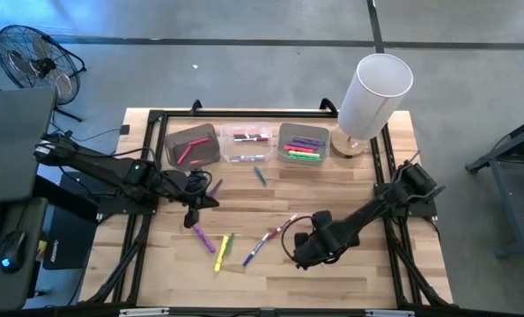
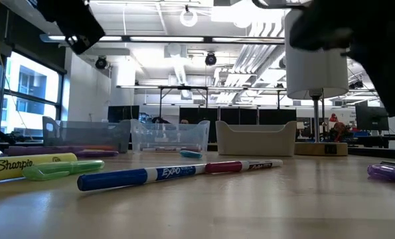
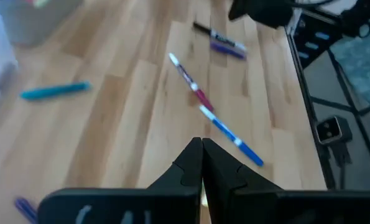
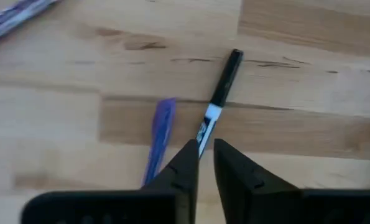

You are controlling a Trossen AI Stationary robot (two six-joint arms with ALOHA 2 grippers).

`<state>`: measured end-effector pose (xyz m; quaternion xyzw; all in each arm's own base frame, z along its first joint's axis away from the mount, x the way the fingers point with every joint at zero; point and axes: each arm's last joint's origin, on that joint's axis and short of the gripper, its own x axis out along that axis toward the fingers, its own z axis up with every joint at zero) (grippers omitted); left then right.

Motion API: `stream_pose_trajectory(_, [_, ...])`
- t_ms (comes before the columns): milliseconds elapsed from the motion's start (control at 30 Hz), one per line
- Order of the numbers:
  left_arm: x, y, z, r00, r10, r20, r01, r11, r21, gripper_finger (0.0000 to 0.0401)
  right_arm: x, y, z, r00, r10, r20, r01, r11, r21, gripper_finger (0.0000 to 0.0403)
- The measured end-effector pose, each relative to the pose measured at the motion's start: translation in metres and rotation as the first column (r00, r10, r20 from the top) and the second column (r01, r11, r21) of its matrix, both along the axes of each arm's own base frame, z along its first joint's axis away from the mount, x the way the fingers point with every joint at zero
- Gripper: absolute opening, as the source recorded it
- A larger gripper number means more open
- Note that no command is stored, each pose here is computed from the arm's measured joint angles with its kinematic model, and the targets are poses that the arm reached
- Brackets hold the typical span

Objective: Pick & Place Markers
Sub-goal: Put the black marker pen into the transparent bin

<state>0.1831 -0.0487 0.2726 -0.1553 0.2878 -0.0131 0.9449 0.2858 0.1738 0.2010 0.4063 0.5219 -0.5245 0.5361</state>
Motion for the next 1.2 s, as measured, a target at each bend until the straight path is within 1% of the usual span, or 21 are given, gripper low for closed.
stream_pose_trajectory(100, [0.0,-0.001,-0.002,1.0,-0.025,-0.012,0.025,0.999,-0.023,0.0,-0.004,-0.002,-0.012,0.999,-0.034,-0.018,0.034,0.999,0.0,0.0064])
stream_pose_trajectory(200, [0.0,-0.001,-0.002,1.0,-0.025,-0.012,0.024,0.999,-0.023,0.0,-0.01,-0.005,-0.022,0.997,-0.053,-0.059,0.054,0.999,0.006,0.0092])
stream_pose_trajectory(333, [0.0,0.0,-0.002,0.999,-0.034,-0.009,0.034,0.999,-0.005,0.0,-0.014,-0.009,-0.038,0.994,-0.081,-0.069,0.083,0.996,0.028,0.0118])
stream_pose_trajectory(467, [0.0,-0.001,-0.002,0.999,-0.05,-0.006,0.051,0.999,0.02,0.0,-0.013,-0.013,-0.059,0.995,-0.096,-0.004,0.096,0.992,0.082,0.0125])
stream_pose_trajectory(533, [0.0,0.0,-0.002,0.998,-0.061,-0.003,0.061,0.997,0.044,0.0,-0.013,-0.015,-0.067,0.994,-0.105,0.025,0.101,0.987,0.129,0.0122])
stream_pose_trajectory(633, [0.0,0.0,-0.002,0.997,-0.081,0.002,0.081,0.993,0.089,0.0,-0.016,-0.019,-0.076,0.993,-0.11,0.042,0.103,0.985,0.14,0.0103])
stream_pose_trajectory(833, [-0.004,0.002,-0.001,0.992,-0.124,-0.001,0.122,0.974,0.193,0.0,-0.017,-0.026,-0.079,0.994,-0.104,0.027,0.1,0.987,0.129,0.0025])
stream_pose_trajectory(933, [-0.004,0.011,-0.003,0.992,-0.122,-0.031,0.126,0.966,0.224,0.0,-0.012,-0.03,-0.076,0.996,-0.082,0.03,0.078,0.991,0.108,0.0022])
stream_pose_trajectory(1067, [-0.004,0.032,-0.008,0.991,-0.097,-0.097,0.118,0.963,0.242,0.0,0.001,-0.039,-0.064,1.0,-0.028,0.008,0.027,0.993,0.119,0.0026])
stream_pose_trajectory(1100, [-0.004,0.037,-0.009,0.99,-0.097,-0.104,0.119,0.965,0.235,0.0,0.005,-0.042,-0.061,1.0,-0.01,0.013,0.009,0.995,0.095,0.0024])
stream_pose_trajectory(1200, [-0.004,0.05,-0.009,0.991,-0.095,-0.099,0.115,0.969,0.22,0.0,0.021,-0.053,-0.043,0.996,0.031,0.081,-0.029,0.999,-0.034,0.0021])
